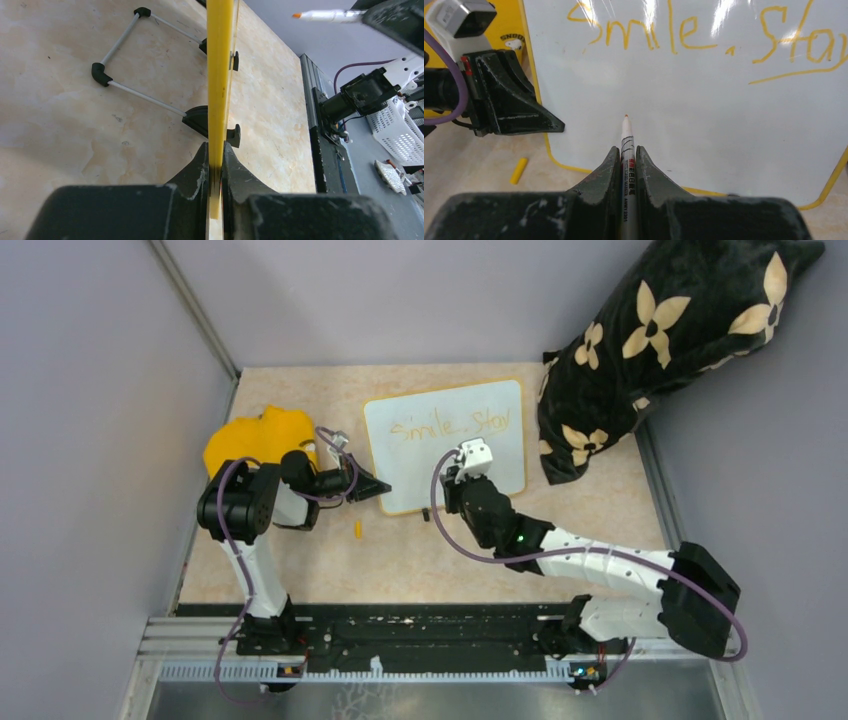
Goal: Write a sentence on the whiteboard
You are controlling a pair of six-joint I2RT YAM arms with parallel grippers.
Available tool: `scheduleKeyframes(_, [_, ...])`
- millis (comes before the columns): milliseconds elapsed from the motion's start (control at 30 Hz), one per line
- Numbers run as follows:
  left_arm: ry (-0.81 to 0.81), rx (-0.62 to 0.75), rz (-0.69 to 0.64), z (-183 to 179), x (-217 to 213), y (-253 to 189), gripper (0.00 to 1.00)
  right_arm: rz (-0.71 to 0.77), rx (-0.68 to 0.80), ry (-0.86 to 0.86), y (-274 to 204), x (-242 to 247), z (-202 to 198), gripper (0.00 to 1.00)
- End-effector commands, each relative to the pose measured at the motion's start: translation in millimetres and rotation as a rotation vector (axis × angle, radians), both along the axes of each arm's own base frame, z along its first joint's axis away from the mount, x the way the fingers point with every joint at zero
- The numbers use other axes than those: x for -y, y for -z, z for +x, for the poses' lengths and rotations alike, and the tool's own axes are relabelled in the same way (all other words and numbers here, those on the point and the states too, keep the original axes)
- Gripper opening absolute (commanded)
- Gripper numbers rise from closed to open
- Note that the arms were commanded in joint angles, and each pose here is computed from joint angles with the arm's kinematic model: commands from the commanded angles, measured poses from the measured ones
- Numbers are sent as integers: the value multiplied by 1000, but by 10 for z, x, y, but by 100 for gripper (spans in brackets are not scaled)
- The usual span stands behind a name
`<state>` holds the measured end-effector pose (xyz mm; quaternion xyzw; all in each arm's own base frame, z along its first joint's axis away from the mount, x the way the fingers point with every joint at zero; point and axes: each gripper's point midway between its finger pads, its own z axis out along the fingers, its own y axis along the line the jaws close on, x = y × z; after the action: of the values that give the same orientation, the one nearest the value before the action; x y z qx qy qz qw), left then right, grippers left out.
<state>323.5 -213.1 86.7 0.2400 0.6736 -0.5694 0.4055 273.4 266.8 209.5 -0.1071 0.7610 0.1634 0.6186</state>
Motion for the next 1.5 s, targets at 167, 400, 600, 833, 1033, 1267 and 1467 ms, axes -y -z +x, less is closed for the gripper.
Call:
scheduleKeyframes(167, [-52,-69,17,62,-43,180,0,60,38,-53,-39,-358,84,0])
scheduleKeyframes(400, [-51,-69,12,59,-41,178,0,86,25,-83,-51,-628,181,0])
scheduleKeyframes(600, [-52,-65,11,64,-41,174,0,129,24,-116,-131,-842,229,0])
scheduleKeyframes(833, [-53,-65,9,64,-41,174,0,112,15,-99,-84,-856,273,0])
scheduleKeyframes(1033, [-53,-64,9,65,-40,173,0,102,-18,-82,71,-815,323,0])
scheduleKeyframes(1267, [-53,-67,9,67,-40,175,0,90,-34,-78,163,-815,334,0])
scheduleKeyframes(1467, [-53,-68,9,67,-40,175,0,79,-59,-73,290,-793,322,0])
